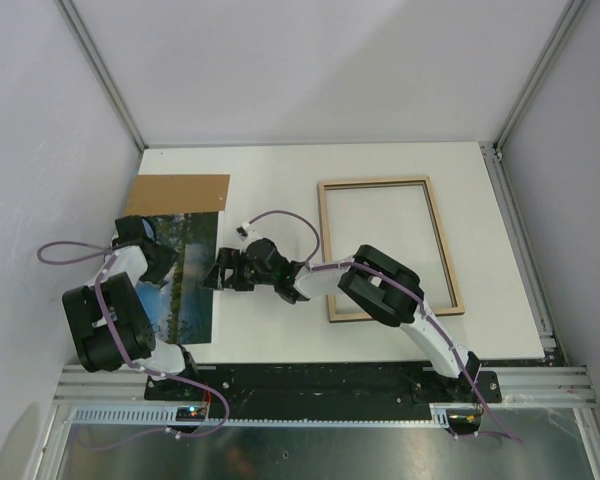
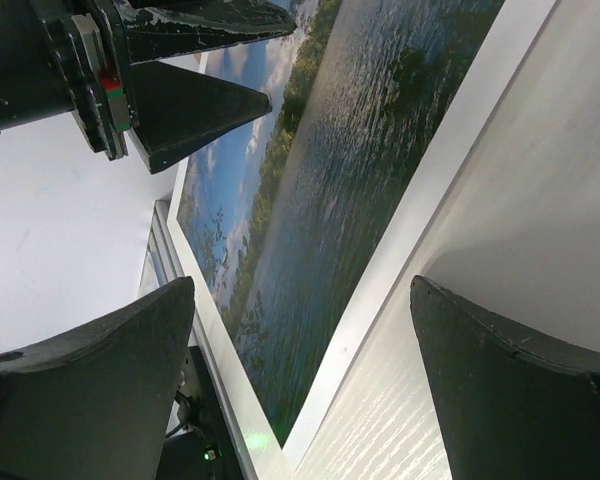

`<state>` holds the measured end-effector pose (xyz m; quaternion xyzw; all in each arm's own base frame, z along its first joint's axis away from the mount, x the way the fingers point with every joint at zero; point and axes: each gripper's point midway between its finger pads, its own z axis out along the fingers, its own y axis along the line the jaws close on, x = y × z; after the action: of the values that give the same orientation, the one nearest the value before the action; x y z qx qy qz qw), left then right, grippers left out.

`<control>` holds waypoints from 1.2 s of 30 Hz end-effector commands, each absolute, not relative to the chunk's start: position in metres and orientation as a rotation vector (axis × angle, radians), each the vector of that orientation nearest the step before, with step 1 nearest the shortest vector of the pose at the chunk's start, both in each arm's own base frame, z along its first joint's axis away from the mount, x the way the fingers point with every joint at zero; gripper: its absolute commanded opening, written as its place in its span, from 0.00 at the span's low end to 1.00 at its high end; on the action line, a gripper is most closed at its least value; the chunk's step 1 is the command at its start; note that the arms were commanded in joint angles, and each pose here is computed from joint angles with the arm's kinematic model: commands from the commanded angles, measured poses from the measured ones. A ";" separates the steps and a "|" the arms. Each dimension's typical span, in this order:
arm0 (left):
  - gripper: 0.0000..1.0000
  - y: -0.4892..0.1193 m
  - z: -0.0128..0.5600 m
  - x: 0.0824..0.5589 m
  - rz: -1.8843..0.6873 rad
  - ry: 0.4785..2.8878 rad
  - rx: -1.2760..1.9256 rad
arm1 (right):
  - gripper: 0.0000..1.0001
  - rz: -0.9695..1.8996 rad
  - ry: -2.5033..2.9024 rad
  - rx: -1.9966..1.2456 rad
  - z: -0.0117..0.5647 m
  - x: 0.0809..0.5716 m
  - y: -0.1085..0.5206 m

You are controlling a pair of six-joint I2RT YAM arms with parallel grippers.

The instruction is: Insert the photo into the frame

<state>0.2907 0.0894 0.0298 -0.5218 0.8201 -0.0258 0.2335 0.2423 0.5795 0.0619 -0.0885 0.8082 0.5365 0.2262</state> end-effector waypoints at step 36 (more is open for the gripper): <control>0.62 0.086 0.033 0.313 -0.177 2.268 -1.344 | 0.64 1.712 2.181 -0.086 0.055 0.262 0.586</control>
<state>0.3053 0.0826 0.0281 -0.5027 0.8290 -0.0588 0.2376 0.2639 0.5793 0.0549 -0.0237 0.7817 0.5943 0.1874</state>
